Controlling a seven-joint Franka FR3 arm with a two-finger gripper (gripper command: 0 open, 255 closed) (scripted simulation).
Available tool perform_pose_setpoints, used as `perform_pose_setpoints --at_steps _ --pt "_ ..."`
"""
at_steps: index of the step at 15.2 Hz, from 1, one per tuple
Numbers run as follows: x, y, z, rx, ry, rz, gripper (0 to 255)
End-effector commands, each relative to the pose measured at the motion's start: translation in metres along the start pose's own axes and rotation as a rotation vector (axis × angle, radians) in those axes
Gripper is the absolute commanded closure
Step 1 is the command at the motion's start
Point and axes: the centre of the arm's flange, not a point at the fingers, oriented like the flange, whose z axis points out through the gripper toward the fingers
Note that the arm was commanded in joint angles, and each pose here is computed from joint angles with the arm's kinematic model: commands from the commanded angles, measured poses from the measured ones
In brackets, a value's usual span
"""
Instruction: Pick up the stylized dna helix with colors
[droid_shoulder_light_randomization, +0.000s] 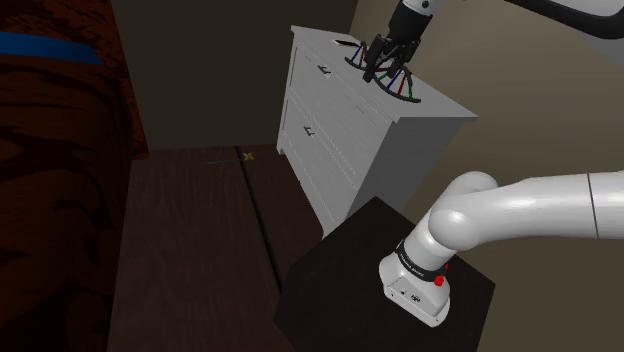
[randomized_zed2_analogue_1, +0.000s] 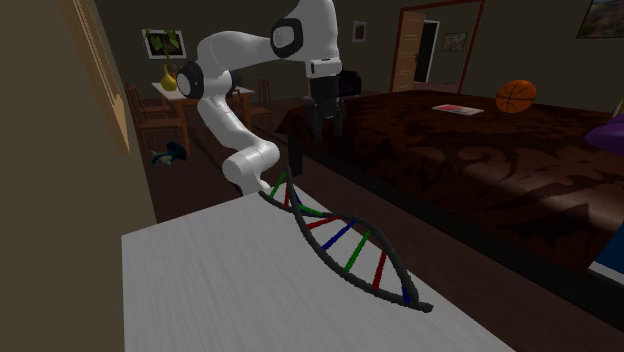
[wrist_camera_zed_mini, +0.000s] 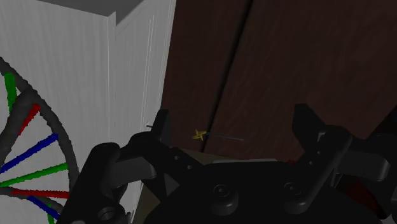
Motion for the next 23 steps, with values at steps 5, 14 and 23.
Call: perform_pose_setpoints --at_steps 5,14,23 --pt "0.027 0.040 0.012 0.009 0.050 0.004 0" --pt "0.089 0.129 0.035 0.031 0.161 0.013 0" --pt "0.152 0.218 0.053 0.052 0.272 0.022 0"
